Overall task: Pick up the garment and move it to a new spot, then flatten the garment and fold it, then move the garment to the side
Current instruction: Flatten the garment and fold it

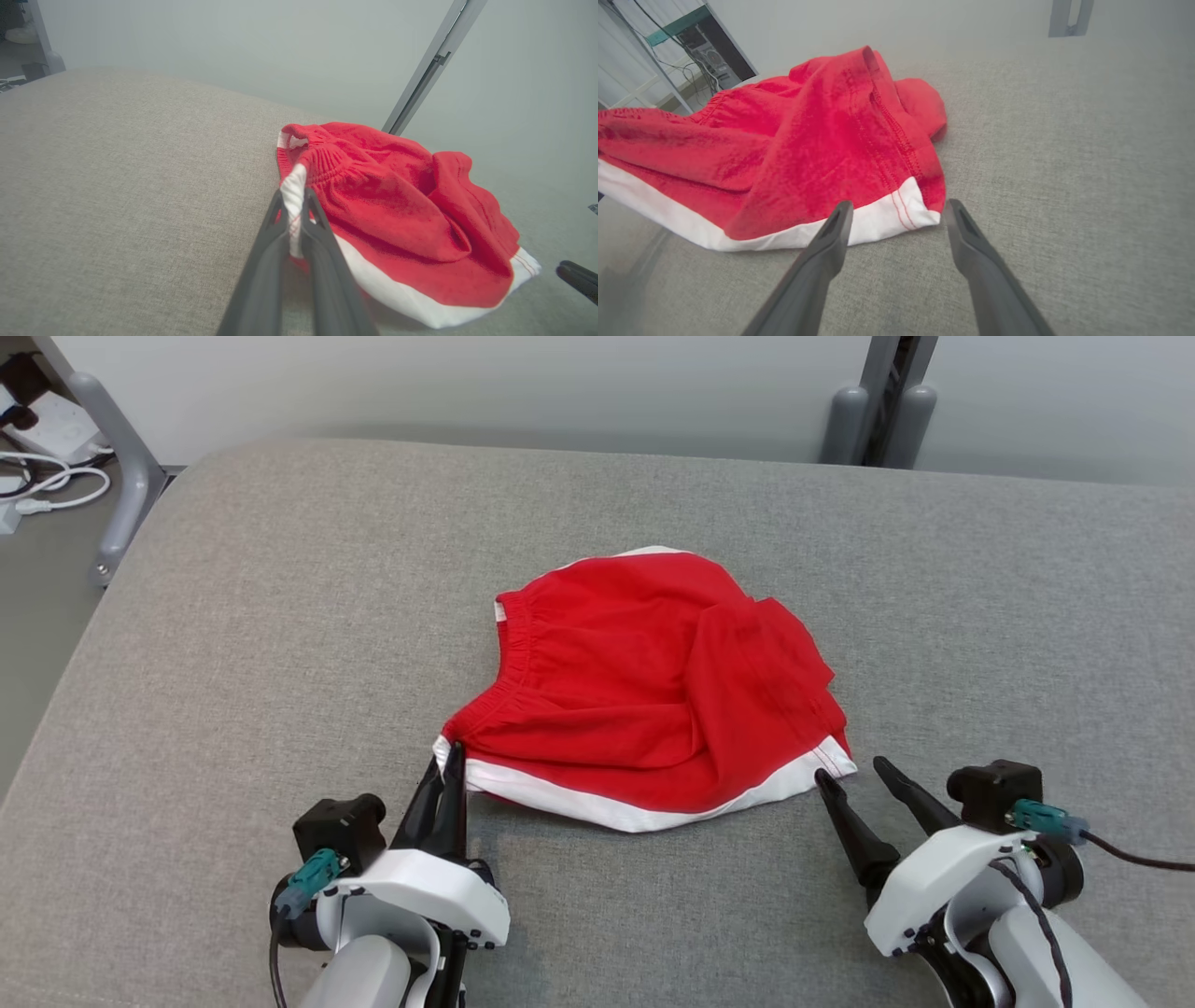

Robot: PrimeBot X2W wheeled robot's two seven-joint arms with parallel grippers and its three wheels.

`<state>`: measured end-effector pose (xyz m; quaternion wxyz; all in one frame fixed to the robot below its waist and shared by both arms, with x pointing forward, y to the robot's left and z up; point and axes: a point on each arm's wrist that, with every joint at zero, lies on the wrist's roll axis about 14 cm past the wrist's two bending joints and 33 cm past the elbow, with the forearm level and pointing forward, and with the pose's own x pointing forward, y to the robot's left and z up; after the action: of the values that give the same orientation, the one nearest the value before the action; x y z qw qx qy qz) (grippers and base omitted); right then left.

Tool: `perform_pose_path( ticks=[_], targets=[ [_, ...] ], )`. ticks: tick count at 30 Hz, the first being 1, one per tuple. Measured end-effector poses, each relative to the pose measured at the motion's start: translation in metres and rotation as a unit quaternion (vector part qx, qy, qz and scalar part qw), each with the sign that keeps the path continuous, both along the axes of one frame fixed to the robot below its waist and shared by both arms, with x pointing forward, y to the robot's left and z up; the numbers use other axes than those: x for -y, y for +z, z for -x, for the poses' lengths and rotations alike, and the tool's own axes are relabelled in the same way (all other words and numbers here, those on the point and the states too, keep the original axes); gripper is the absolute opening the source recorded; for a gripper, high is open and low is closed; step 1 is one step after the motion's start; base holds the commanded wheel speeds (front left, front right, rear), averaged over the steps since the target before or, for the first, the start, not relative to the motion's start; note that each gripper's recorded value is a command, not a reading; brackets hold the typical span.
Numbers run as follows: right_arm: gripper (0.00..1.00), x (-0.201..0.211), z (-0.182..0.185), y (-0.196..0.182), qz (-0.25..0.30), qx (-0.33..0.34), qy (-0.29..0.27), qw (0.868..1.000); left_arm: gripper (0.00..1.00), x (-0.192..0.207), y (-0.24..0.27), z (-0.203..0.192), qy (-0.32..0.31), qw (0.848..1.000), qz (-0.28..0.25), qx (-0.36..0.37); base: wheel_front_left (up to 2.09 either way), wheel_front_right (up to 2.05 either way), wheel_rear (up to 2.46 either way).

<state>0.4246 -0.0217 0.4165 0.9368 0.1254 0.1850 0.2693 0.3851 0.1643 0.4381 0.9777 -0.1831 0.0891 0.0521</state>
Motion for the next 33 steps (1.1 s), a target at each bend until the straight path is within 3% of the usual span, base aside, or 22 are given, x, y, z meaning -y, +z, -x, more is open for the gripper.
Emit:
perform_pose_path(
  ticks=[12, 21, 22, 23, 24, 25, 33],
  targets=[
    [1.00, -0.010, -0.006, -0.024, 0.050, -0.008, 0.046, 0.998, 0.00, 0.005, -0.010, 0.001, -0.006, 1.000, 0.000, -0.016, 0.00, 0.00, 0.00],
    [1.00, -0.013, -0.009, -0.030, 0.053, -0.011, 0.055, 0.997, 0.00, 0.005, -0.014, 0.000, -0.006, 1.000, 0.001, -0.022, 0.00, 0.00, 0.00],
    [0.89, -0.014, -0.008, -0.030, 0.053, -0.012, 0.056, 0.997, 0.00, 0.005, -0.013, 0.000, -0.006, 1.000, 0.001, -0.022, 0.00, 0.00, 0.00],
    [0.44, -0.015, -0.007, -0.031, 0.053, -0.013, 0.059, 0.997, 0.00, 0.005, -0.013, 0.000, -0.006, 1.000, 0.001, -0.022, 0.00, 0.00, 0.00],
    [0.13, -0.016, -0.006, -0.031, 0.056, -0.012, 0.064, 0.996, 0.00, 0.004, -0.014, 0.000, -0.006, 1.000, 0.000, -0.022, 0.00, 0.00, 0.00],
    [0.00, -0.017, -0.005, -0.032, 0.057, -0.010, 0.069, 0.996, 0.00, 0.004, -0.014, 0.000, -0.006, 1.000, 0.000, -0.022, 0.00, 0.00, 0.00],
    [0.00, -0.015, 0.001, -0.020, 0.048, 0.018, 0.076, 0.996, 0.00, 0.001, -0.012, 0.002, -0.008, 1.000, -0.004, -0.025, 0.00, 0.00, 0.00]
  ],
)
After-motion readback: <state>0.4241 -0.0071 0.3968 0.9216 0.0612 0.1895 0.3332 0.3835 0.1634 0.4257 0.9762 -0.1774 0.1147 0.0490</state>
